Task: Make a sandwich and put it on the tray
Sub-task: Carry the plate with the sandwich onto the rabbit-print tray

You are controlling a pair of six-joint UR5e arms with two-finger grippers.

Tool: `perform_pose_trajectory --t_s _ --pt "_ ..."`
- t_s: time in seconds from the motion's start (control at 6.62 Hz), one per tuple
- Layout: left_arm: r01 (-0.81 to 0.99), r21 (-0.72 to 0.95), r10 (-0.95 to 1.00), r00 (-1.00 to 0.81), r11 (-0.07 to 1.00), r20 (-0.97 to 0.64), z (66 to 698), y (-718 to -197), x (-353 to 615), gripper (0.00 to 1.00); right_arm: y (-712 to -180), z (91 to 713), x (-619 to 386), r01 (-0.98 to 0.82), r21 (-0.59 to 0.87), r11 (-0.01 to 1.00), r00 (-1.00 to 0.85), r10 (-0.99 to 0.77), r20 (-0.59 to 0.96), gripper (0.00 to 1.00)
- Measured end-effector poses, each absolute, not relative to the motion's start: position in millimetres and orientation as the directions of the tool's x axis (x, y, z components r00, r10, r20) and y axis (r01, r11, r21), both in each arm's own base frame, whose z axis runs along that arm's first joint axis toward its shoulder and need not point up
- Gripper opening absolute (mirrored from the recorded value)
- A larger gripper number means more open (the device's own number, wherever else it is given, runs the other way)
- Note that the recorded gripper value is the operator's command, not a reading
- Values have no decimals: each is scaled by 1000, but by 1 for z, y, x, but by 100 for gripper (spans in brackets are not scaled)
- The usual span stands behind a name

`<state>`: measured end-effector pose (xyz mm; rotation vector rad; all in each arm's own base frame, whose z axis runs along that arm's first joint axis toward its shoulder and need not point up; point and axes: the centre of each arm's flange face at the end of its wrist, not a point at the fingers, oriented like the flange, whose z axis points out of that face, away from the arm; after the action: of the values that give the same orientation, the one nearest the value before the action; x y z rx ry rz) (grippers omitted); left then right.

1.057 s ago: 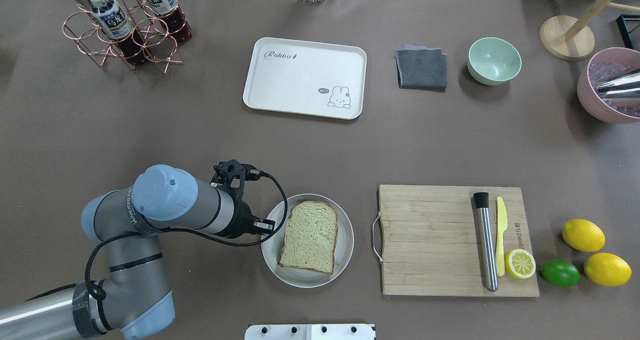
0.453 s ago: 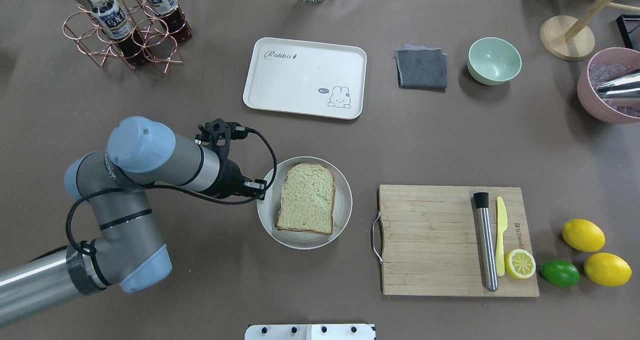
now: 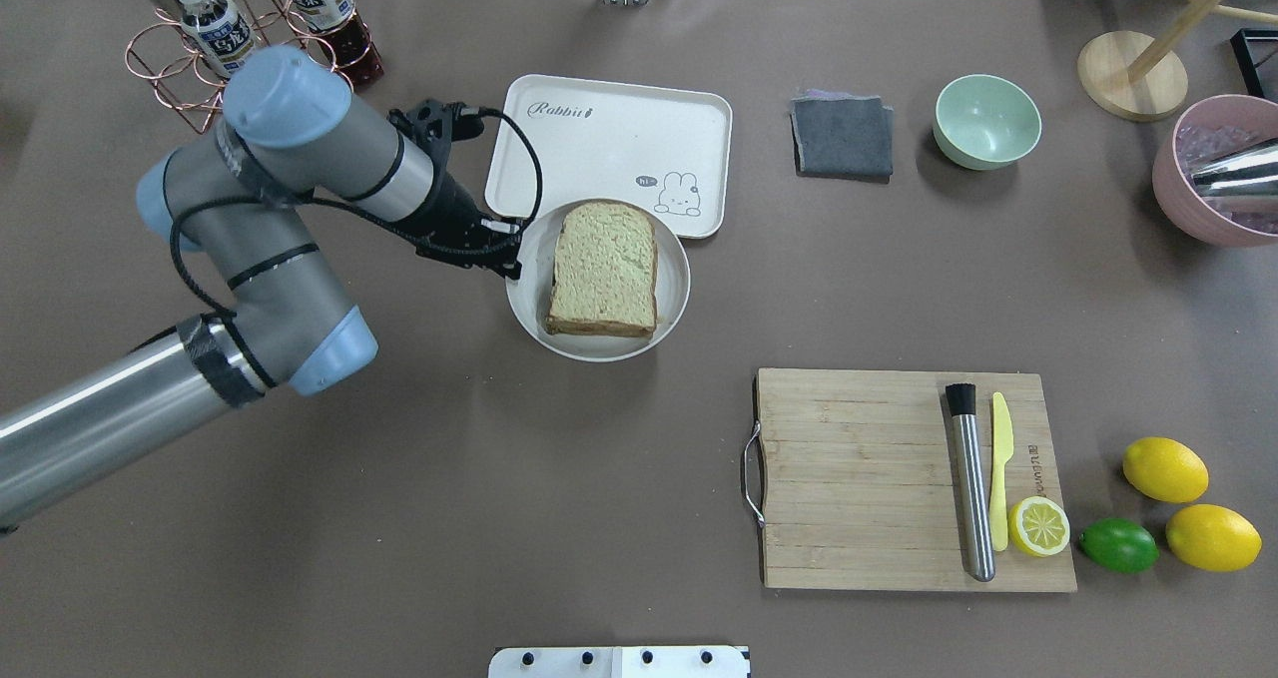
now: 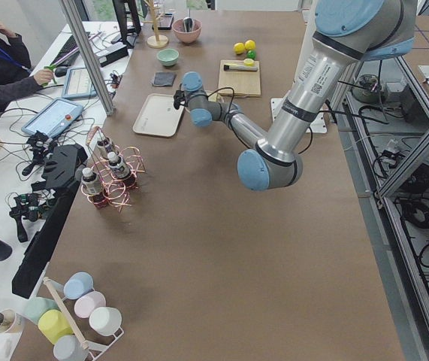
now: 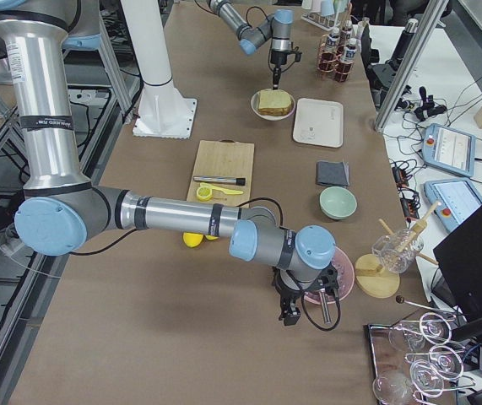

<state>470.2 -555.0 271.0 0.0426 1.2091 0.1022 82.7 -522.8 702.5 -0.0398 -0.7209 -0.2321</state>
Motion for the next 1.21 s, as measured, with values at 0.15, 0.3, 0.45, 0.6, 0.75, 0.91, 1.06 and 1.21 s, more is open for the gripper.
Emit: perform_pose_trajectory --t_s 0.15,0.3,0.45,0.6,0.75,0.91,1.06,1.21 --pt "-58 72 88 362 996 -928 272 -603 459 0 -523 703 83 223 41 974 727 -195 659 100" --pt "-54 60 76 377 997 -923 269 -645 455 0 -523 703 83 223 41 974 727 -194 659 100" --pt "-48 50 65 396 998 -916 267 -679 453 0 -523 703 83 223 41 974 727 -194 659 100" --pt "-46 48 62 410 998 -910 272 -701 457 0 -523 703 83 223 41 974 727 -194 659 100" --pt "-39 51 63 422 998 -904 280 -718 464 0 -523 703 83 223 42 974 727 -195 658 100" --pt "-27 56 62 437 998 -897 282 -730 472 0 -523 703 83 223 42 974 727 -195 658 100" --pt "-17 66 67 450 998 -891 278 -734 482 0 -523 703 83 223 42 974 727 -195 659 100" --pt "-12 79 76 456 997 -887 275 -733 491 0 -523 703 83 223 41 974 727 -194 659 100"
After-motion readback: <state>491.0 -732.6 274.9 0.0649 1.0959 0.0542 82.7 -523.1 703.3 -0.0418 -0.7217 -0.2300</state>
